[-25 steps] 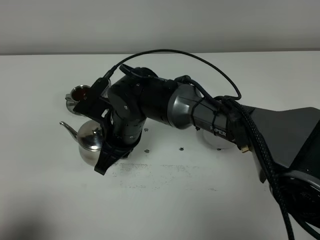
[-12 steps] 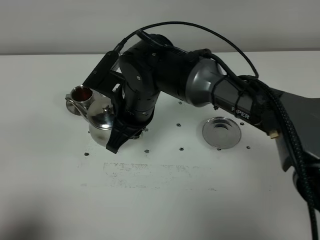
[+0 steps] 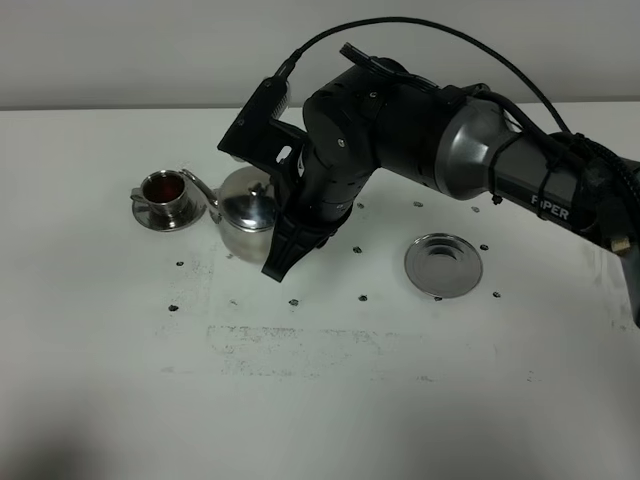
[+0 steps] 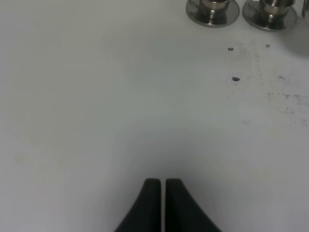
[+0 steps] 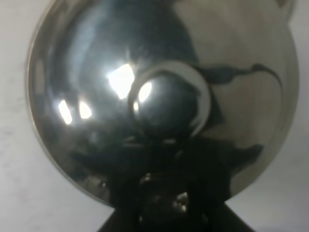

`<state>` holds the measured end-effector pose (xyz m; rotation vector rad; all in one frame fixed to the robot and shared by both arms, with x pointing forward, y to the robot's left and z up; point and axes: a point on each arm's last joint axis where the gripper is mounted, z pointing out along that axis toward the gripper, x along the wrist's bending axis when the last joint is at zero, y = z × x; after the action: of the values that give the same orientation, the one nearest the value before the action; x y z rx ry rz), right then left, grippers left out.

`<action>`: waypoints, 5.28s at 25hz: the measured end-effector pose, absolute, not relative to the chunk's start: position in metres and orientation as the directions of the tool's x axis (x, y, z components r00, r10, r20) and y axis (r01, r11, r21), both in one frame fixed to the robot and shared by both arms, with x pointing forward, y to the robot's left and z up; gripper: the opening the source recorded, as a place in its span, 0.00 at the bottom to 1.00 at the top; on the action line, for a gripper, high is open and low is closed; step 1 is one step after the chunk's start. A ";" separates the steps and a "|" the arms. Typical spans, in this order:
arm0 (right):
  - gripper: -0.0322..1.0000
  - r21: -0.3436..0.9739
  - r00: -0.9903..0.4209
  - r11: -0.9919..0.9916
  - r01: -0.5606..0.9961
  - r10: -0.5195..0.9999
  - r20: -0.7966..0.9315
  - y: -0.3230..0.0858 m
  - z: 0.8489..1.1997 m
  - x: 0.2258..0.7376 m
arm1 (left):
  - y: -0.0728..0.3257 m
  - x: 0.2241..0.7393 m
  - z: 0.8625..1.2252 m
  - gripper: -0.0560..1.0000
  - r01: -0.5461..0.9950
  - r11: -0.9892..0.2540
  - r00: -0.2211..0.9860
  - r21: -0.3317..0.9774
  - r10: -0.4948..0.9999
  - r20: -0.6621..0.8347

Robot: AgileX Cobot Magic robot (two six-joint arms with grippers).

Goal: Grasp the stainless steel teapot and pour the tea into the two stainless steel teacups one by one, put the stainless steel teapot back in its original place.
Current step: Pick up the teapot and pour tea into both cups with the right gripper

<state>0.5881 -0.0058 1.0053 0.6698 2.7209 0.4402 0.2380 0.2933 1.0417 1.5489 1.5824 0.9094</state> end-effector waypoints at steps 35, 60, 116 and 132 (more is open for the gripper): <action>0.20 0.082 -0.717 0.978 -0.189 -0.081 -0.692 -0.046 0.973 0.684 | 0.293 0.238 1.042 0.11 0.483 0.024 -0.008 0.875 1.000 -0.023; 0.20 -0.160 -0.577 0.927 -0.339 -0.339 -0.743 -0.044 0.946 0.698 | 0.293 0.238 1.042 0.11 0.483 0.024 -0.008 0.875 1.000 -0.023; 0.20 -0.449 -0.304 0.773 -0.449 -0.605 -0.736 -0.035 0.950 0.705 | 0.293 0.238 1.042 0.11 0.483 0.024 -0.008 0.875 1.000 -0.023; 0.20 -0.452 -0.299 0.769 -0.451 -0.608 -0.736 -0.034 0.950 0.705 | 0.293 0.238 1.042 0.11 0.483 0.024 -0.008 0.875 1.000 -0.023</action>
<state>0.7054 -0.0343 0.9504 -0.8014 1.9466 -0.1931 0.2380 0.2933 1.0417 1.5489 1.5824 0.9094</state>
